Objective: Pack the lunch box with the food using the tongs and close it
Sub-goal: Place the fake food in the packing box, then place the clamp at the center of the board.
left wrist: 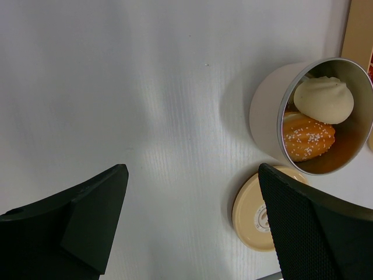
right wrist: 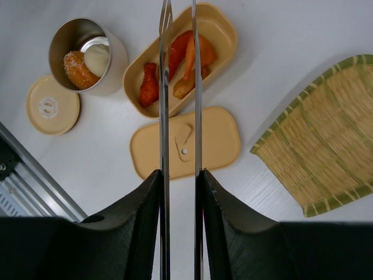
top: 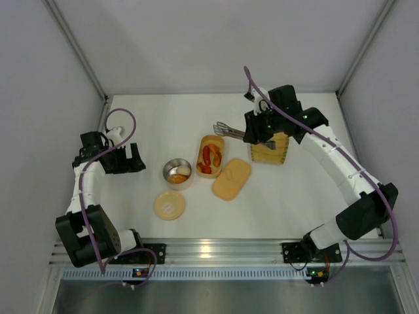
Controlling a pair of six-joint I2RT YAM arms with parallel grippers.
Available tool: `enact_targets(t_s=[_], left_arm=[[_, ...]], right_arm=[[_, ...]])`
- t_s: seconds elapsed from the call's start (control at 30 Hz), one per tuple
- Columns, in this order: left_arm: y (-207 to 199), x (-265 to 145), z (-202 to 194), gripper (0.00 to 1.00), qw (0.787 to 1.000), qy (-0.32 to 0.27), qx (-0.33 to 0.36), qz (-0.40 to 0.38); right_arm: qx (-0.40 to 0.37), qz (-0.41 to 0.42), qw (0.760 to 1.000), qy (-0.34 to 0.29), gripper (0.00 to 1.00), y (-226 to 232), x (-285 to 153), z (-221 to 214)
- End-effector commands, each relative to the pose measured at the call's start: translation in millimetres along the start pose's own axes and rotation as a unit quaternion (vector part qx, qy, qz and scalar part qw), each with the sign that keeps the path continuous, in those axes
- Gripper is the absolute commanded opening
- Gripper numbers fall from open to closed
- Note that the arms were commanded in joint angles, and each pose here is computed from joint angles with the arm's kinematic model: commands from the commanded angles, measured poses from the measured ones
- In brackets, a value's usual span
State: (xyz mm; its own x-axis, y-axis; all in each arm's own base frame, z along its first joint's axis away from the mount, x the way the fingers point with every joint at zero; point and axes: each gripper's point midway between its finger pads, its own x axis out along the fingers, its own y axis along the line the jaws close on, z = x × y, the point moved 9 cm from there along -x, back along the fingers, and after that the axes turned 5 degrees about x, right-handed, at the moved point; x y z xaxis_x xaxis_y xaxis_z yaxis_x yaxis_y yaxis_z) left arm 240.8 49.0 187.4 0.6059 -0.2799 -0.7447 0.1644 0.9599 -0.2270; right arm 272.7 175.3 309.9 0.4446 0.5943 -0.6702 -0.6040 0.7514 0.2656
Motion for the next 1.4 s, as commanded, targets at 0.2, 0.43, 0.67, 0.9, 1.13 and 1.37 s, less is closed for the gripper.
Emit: enact_targets(t_s=[0.2,0.43,0.67,0.9,1.13,1.37], left_arm=[[1.0,-10.8,7.1,0.98,0.999,-0.031,0.032,0.018],[0.9,-10.0,8.9,0.98,0.999,-0.035,0.034,0.013],[1.6,-5.0,5.2,0.98,0.999,-0.029,0.029,0.007],[2.6,-4.7,1.0,0.98,0.999,-0.026,0.033,0.015],[3.6,-2.7,-0.2,0.98,0.999,-0.025,0.036,0.015],[3.8,-1.1,-0.8,0.98,0.999,-0.022,0.033,0.012]], right_arm=[[0.054,-0.164,0.983,-0.061,0.31,-96.2,-80.6,-9.2],[0.124,-0.265,0.956,-0.032,0.3,-191.9,-120.3,-71.9],[0.145,-0.296,0.944,0.03,0.29,-261.1,-106.3,-124.8],[0.148,-0.28,0.946,0.073,0.3,-289.9,-76.9,-160.3],[0.145,-0.256,0.947,0.129,0.26,-291.5,-56.6,-196.9],[0.155,-0.236,0.945,0.164,0.35,-289.7,-43.0,-222.3]])
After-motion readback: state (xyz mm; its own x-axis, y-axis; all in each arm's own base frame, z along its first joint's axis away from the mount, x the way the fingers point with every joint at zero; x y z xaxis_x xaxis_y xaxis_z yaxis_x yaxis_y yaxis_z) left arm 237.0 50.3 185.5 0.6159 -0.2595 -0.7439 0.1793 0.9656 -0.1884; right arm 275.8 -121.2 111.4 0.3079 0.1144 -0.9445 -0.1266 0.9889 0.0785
